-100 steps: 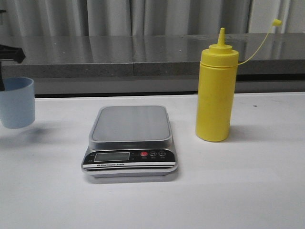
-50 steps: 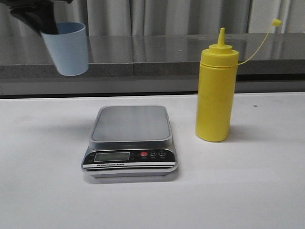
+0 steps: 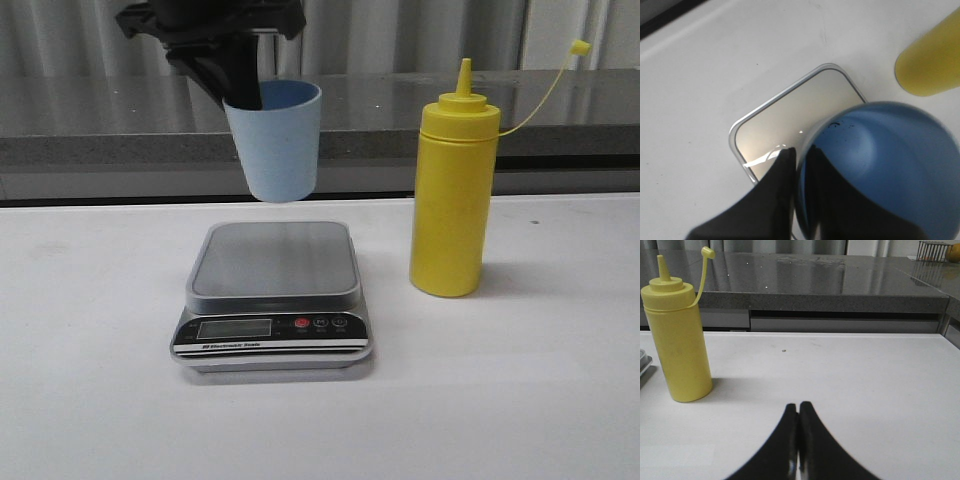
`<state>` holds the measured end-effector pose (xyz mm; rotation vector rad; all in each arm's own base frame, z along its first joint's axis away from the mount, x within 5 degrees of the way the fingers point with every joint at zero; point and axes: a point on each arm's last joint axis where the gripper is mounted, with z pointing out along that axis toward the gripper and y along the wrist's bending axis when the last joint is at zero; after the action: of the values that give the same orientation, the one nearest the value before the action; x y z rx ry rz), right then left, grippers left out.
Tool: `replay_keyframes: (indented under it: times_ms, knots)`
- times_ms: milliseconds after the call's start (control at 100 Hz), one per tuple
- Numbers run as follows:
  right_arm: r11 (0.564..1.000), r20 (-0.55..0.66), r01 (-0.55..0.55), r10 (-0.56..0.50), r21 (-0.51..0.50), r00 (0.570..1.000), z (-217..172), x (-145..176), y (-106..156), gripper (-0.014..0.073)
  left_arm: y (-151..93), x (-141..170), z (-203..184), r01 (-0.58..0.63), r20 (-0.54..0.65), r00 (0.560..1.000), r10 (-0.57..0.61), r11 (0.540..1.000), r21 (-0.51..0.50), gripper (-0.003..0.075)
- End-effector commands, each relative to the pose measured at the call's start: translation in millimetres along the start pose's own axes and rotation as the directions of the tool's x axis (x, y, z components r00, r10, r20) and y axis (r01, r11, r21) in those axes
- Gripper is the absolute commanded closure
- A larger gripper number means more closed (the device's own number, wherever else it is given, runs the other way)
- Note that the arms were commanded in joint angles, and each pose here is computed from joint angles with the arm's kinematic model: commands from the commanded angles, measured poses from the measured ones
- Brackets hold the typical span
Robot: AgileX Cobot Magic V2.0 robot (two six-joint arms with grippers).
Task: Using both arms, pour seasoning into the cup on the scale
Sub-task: 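Lift the blue cup with the left gripper and carry it over the scale, then set the blue cup on the scale, open the left gripper, withdraw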
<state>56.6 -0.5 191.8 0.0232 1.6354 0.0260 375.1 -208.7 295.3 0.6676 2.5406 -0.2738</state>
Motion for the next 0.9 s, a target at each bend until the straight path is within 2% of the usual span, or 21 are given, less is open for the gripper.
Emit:
replay_keyframes:
  times_ms: [0,380,740,890]
  knots:
    - [1.000,0.087,0.007,-0.006,-0.004,0.996,-1.4,-7.8,0.6,0.0662,-4.2,-13.5,-18.2,-0.001,0.110,0.994,0.000,1.000,0.007,0.0701]
    - [1.000,0.087,0.007,-0.006,-0.004,0.996,-1.4,-7.8,0.6,0.0662,0.5,-6.0,11.7,0.018,0.011,1.000,-0.018,1.000,0.014,0.0693]
    - [1.000,0.087,0.007,-0.006,-0.004,0.996,-1.4,-7.8,0.6,0.0662,10.1,-6.5,9.0,0.036,0.002,0.999,-0.036,0.999,0.003,0.0518]
    - [1.000,0.087,0.007,-0.006,-0.004,0.996,-1.4,-7.8,0.6,0.0662,9.1,-13.9,-2.1,0.031,0.025,0.999,-0.032,0.999,0.005,0.0494]
